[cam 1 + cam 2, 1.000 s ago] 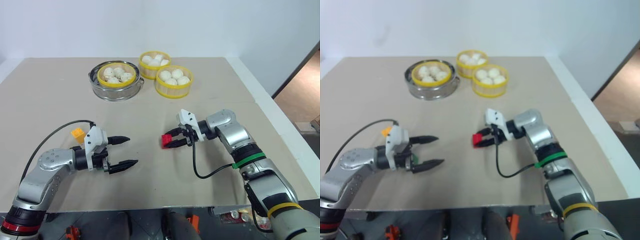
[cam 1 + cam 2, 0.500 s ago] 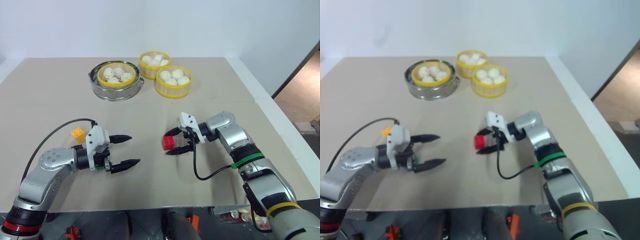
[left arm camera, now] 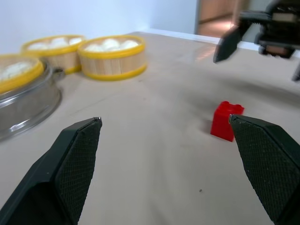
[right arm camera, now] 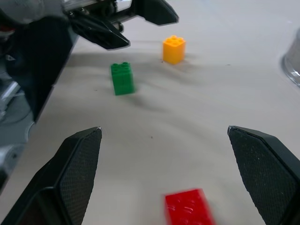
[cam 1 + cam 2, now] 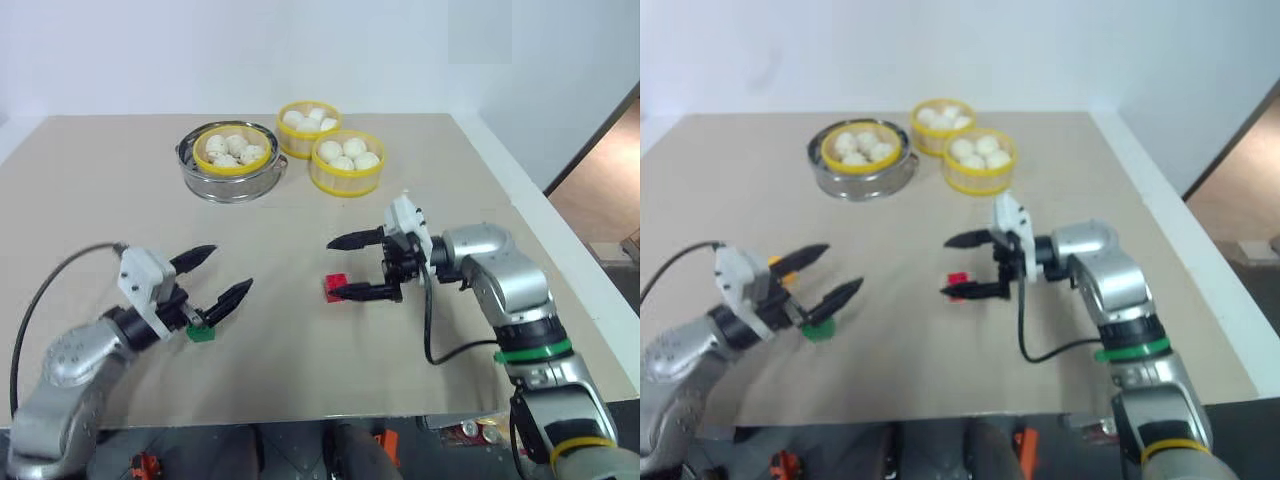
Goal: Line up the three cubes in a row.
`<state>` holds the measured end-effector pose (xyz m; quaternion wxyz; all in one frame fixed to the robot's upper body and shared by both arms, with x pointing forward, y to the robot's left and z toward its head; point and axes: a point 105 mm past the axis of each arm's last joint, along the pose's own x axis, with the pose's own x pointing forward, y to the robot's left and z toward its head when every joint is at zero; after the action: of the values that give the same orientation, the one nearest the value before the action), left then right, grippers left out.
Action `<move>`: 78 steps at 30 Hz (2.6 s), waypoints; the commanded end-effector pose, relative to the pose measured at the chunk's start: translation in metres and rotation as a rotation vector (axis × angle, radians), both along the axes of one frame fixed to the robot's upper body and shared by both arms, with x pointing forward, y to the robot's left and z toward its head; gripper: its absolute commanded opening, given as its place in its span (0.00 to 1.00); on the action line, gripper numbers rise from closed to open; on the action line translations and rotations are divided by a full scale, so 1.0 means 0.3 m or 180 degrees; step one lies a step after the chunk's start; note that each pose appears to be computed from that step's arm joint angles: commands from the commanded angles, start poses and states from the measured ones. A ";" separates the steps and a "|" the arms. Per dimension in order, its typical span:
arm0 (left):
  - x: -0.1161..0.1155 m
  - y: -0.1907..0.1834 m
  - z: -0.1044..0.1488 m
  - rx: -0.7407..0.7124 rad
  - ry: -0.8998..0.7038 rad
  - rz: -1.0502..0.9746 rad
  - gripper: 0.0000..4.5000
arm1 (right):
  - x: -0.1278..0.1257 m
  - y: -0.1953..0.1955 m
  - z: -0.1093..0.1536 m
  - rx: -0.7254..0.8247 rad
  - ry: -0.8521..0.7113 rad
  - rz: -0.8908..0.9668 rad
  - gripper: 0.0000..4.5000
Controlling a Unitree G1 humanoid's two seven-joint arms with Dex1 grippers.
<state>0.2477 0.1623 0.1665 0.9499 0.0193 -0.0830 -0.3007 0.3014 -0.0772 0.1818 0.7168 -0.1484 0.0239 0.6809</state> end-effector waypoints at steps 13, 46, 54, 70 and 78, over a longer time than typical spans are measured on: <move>-0.073 0.082 -0.088 -0.0324 0.0180 0.1406 1.00 | -0.003 0.019 0.055 0.0020 -0.0517 0.0083 0.99; -0.067 0.086 -0.245 -0.0118 0.0566 0.1013 0.29 | 0.001 0.026 0.057 0.0023 -0.0589 0.0095 1.00; -0.054 0.085 -0.237 -0.0029 0.0588 0.0840 0.29 | 0.004 0.038 0.060 0.0062 -0.0573 0.0092 1.00; 0.167 -0.086 -0.073 0.1137 0.0271 -0.1698 0.29 | 0.046 -0.017 0.090 0.0341 -0.0060 -0.0245 1.00; 0.223 -0.175 -0.101 0.1432 0.0328 -0.2322 0.29 | 0.051 -0.049 0.073 0.0300 -0.0102 -0.0397 1.00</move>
<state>0.3126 0.1133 0.1322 0.7675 0.1610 0.0422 -0.6190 0.3181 -0.0885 0.1938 0.7606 -0.1127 0.0119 0.6393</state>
